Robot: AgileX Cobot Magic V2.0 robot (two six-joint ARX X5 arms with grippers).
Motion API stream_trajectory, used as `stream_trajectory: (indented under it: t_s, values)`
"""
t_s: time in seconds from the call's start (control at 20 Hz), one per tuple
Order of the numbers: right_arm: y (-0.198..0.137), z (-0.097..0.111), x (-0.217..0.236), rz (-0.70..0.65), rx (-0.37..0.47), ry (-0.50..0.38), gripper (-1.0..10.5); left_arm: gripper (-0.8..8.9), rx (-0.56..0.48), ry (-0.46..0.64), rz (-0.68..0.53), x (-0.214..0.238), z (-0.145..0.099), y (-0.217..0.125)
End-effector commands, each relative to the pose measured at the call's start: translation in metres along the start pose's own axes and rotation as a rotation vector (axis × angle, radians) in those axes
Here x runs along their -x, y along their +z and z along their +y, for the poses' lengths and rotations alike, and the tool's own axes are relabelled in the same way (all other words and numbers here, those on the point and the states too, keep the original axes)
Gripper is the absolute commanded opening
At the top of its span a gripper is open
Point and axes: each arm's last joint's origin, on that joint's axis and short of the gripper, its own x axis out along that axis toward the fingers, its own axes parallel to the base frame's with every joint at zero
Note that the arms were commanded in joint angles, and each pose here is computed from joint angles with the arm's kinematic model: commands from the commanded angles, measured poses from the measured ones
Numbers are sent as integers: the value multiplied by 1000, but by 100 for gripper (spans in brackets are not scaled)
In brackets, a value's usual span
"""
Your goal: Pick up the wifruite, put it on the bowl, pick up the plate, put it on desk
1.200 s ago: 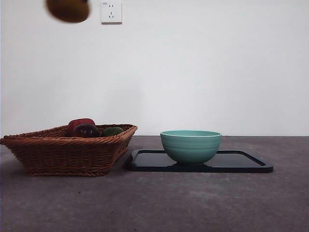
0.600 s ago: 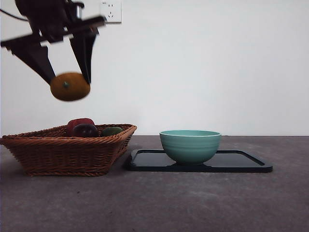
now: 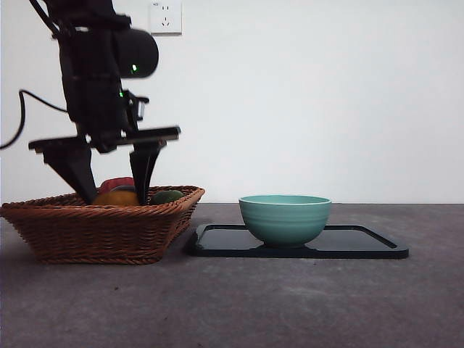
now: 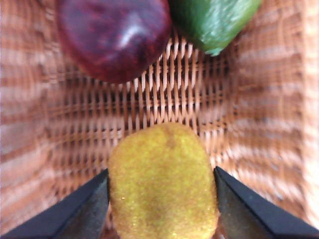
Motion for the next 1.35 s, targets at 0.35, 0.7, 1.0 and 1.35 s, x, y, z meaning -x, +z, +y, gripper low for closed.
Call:
stream_trajectory:
  t_s: [0.35,0.7,1.0,1.35]
  values:
    - [1,1,2,-8,20,6,556,321,-4,13,24,-19,-4,3]
    - [1,1,2,-8,19,6,556,664,-60,-6,-23,6,-7,13]
    - [3,1,2,-28,22,8,556,661,-119,-52,-167,88,-3,7]
    - [3,1,2,-31,23,9,556,657,-302,-265,-389,207,0,-53]
